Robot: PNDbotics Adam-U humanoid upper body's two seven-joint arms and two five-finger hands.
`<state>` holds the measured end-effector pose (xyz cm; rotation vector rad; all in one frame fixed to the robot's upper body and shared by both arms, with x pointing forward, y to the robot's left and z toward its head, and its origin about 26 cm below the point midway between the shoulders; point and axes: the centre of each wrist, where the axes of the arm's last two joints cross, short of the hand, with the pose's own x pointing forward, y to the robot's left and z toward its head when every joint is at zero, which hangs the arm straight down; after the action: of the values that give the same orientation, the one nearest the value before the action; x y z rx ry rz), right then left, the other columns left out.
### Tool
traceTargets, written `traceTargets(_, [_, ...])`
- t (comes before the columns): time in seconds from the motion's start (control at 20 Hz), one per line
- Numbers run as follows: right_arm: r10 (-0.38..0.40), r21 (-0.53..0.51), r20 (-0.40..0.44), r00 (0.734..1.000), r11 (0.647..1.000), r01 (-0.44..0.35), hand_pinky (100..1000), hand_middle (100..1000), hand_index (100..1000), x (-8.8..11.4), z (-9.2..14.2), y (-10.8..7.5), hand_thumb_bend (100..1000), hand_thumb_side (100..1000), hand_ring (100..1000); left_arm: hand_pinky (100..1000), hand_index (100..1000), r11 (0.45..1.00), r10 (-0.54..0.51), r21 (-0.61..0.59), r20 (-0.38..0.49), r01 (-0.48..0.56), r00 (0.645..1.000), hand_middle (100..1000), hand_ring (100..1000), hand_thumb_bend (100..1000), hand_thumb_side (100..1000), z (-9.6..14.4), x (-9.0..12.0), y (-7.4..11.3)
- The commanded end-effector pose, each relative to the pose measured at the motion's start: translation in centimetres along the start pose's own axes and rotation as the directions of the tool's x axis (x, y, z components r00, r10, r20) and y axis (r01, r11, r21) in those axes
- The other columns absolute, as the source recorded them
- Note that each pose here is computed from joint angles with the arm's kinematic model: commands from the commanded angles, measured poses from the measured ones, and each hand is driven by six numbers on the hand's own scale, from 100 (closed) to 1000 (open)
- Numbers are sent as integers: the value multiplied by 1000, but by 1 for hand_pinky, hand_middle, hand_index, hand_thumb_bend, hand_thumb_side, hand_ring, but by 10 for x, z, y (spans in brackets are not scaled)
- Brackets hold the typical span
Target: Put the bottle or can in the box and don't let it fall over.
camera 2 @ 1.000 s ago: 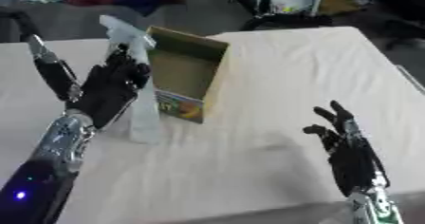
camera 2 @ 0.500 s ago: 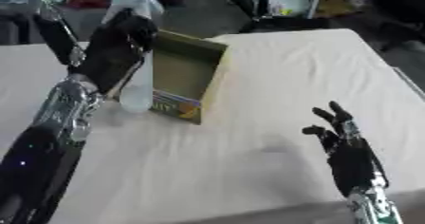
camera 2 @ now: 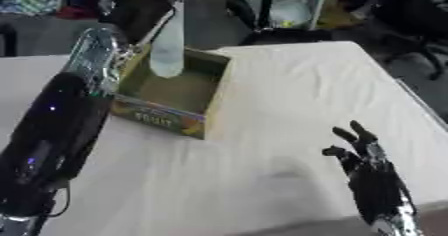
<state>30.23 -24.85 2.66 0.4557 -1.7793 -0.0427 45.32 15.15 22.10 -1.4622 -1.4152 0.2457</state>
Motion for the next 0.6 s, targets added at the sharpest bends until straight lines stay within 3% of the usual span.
traceTargets(0.05, [-17,45,27,1000,999,16,1000,836,1000,5,-11,9,100,769,610,521,1000,991,-108,81,32,105,994,149,378,771,948,3,28,23])
traceTargets(0.15, [-24,61,33,999,998,21,1000,836,1000,6,-15,12,100,772,610,519,1000,983,-138,128,36,132,990,135,290,791,959,9,35,39])
traceTargets(0.25, [-25,64,36,999,998,23,1000,836,1000,7,-17,13,100,774,610,525,1000,978,-141,160,31,135,989,133,100,820,973,16,35,52])
traceTargets(0.45, [-14,46,38,999,999,12,1000,836,1000,8,-15,9,100,776,610,535,1000,956,-141,261,3,136,990,125,100,805,991,33,27,68])
traceTargets(0.6, [0,26,31,1000,1000,-1,1000,836,1000,8,-11,3,100,781,611,537,1000,938,-125,320,-48,134,991,122,100,823,1000,44,11,69])
